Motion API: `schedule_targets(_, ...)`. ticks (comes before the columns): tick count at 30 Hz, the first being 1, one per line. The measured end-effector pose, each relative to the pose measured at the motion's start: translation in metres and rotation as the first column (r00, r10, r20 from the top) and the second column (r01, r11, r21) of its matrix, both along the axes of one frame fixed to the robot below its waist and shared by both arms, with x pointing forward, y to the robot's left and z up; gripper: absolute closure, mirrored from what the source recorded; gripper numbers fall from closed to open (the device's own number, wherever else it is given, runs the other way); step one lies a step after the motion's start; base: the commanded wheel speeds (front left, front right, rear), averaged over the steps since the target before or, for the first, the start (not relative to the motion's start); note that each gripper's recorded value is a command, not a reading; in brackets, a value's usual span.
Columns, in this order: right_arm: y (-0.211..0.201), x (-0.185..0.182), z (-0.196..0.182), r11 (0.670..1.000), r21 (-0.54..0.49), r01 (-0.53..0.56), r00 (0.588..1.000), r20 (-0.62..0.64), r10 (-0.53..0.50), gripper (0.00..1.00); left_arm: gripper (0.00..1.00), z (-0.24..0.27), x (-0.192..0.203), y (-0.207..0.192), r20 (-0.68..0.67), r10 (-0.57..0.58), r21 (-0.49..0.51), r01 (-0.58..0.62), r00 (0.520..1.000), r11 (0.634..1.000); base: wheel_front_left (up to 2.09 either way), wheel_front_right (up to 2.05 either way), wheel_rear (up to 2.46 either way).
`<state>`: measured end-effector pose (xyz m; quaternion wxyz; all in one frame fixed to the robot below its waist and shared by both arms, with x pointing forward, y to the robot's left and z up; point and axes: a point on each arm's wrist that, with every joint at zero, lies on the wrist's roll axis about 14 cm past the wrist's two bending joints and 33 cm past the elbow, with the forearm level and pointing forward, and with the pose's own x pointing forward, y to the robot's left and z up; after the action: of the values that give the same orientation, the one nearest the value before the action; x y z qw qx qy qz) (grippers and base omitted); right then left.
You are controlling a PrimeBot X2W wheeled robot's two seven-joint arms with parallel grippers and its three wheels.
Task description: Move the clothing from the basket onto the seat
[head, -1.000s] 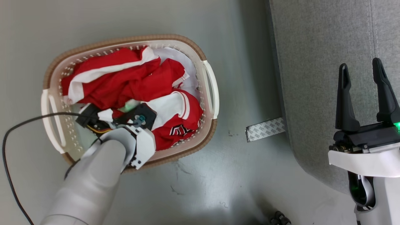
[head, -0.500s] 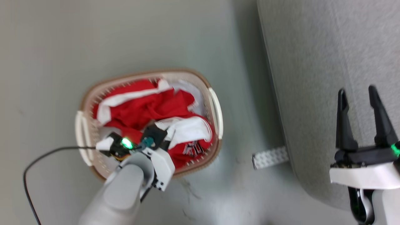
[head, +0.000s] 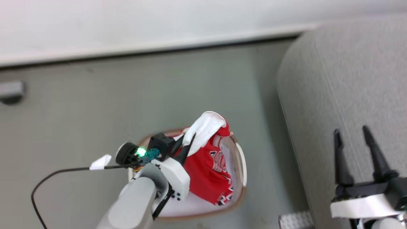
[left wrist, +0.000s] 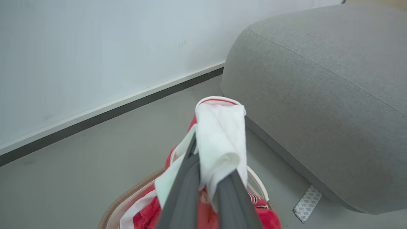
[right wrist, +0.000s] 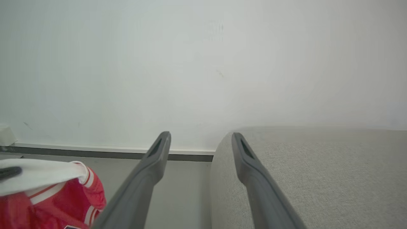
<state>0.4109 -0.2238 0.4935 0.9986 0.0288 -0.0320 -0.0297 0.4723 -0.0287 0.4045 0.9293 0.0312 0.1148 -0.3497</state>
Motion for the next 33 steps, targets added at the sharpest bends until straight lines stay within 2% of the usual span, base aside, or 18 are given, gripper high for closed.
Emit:
schedule_targets(9, 0.047, -0.022, 0.034, 0.991, -0.007, -0.134, 0.987, 0.087, 0.134, 0.00, 1.00, 0.124, -0.018, 0.006, 0.160, 0.073, -0.187, -0.042, 0.984, 0.981, 0.00, 0.00, 0.00)
schedule_targets(15, 0.090, -0.031, 0.054, 0.963, -0.058, -0.264, 0.953, 0.138, 0.269, 0.00, 1.00, 0.184, -0.039, 0.014, 0.239, 0.108, -0.257, -0.045, 0.965, 0.965, 0.00, 0.00, 0.00)
schedule_targets(18, 0.117, -0.037, 0.058, 0.932, -0.090, -0.351, 0.921, 0.144, 0.361, 0.00, 1.00, 0.199, -0.046, 0.019, 0.258, 0.132, -0.272, -0.059, 0.957, 0.960, 0.00, 0.00, 0.00)
schedule_targets(24, 0.176, -0.052, 0.065, 0.842, -0.114, -0.528, 0.827, 0.155, 0.540, 0.00, 1.00, 0.214, -0.055, 0.025, 0.279, 0.165, -0.290, -0.081, 0.946, 0.954, 0.00, 0.00, 0.00)
schedule_targets(29, 0.210, -0.057, 0.065, 0.779, -0.131, -0.613, 0.766, 0.144, 0.627, 0.00, 1.00, 0.218, -0.060, 0.022, 0.285, 0.168, -0.297, -0.079, 0.944, 0.952, 0.00, 0.00, 0.00)
schedule_targets(33, 0.221, -0.050, 0.059, 0.756, -0.156, -0.636, 0.750, 0.108, 0.653, 0.00, 1.00, 0.221, -0.067, 0.011, 0.291, 0.139, -0.297, -0.049, 0.947, 0.954, 0.00, 0.00, 0.00)
